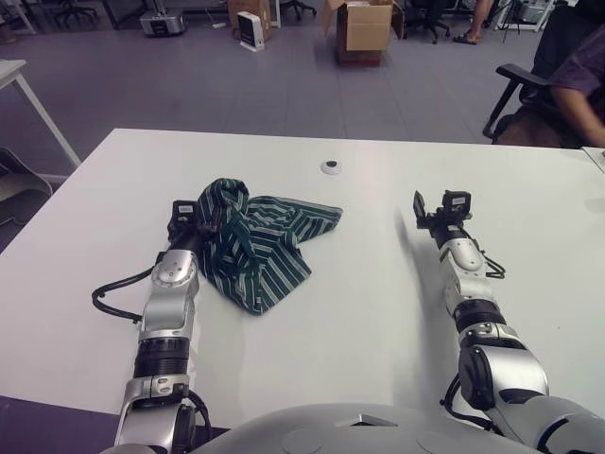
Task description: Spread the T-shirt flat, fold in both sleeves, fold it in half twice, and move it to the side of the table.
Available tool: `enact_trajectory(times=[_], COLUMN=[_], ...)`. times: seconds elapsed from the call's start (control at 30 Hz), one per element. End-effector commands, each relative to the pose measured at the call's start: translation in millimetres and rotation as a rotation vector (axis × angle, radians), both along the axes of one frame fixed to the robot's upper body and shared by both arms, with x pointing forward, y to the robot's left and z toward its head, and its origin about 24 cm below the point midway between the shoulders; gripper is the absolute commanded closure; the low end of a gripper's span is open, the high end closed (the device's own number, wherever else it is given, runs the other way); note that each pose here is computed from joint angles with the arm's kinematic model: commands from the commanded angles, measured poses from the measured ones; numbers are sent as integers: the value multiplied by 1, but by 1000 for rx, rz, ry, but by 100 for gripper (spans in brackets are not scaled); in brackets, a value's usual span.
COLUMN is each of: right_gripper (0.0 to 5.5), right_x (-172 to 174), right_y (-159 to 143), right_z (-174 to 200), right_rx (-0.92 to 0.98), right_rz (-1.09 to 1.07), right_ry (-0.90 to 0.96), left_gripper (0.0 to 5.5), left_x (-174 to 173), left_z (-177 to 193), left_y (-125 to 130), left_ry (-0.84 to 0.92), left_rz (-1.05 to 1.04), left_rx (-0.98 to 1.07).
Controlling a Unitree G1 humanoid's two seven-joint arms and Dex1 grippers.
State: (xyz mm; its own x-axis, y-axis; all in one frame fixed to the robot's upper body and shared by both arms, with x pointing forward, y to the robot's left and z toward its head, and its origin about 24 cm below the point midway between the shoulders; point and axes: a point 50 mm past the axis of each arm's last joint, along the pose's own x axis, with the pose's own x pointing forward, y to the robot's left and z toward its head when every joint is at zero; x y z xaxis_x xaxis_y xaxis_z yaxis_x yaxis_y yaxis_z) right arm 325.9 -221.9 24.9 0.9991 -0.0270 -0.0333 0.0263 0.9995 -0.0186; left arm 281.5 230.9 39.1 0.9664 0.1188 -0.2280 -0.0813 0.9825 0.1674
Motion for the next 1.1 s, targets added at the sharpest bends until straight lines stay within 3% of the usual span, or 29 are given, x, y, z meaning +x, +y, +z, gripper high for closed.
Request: enact_trajectory(times=[0.03, 0.2, 0.3, 0.43, 0.57, 0.63, 0.73, 0.87, 0.97, 1.1], right_gripper=[190, 190, 190, 190, 190, 190, 190, 190, 190, 190], right_x=[6, 7, -2, -53, -114, -129, -138, -124, -113, -87], right_y=[1, 4, 20, 42, 69, 76, 74, 79, 49, 15], right_z=[8, 14, 24, 52, 57, 51, 26, 16, 15, 30], right_rx=[-5, -25, -52, -106, -135, -193, -450, -600, -742, -789], right_rz=[7, 62, 348, 918, 1392, 1497, 1547, 1462, 1370, 1210], right_ry=[-26, -43, -55, 20, 221, 310, 451, 442, 524, 562], left_gripper=[225, 225, 225, 225, 225, 225, 225, 225, 225, 225], left_x=[-15, -42, -62, -66, -37, -30, -22, -20, -21, -19], left_z=[-36, -39, -27, -21, 10, 25, 31, 35, 35, 36], left_y=[-5, -64, -86, -72, -54, -54, -39, -22, -19, -21], left_ry=[247, 339, 353, 352, 143, 49, 8, -45, -64, -82], left_rz=[-58, -396, -576, -563, -397, -370, -281, -188, -171, -167], left_rx=[-32, -295, -346, -200, -213, -263, -186, -150, -144, -143])
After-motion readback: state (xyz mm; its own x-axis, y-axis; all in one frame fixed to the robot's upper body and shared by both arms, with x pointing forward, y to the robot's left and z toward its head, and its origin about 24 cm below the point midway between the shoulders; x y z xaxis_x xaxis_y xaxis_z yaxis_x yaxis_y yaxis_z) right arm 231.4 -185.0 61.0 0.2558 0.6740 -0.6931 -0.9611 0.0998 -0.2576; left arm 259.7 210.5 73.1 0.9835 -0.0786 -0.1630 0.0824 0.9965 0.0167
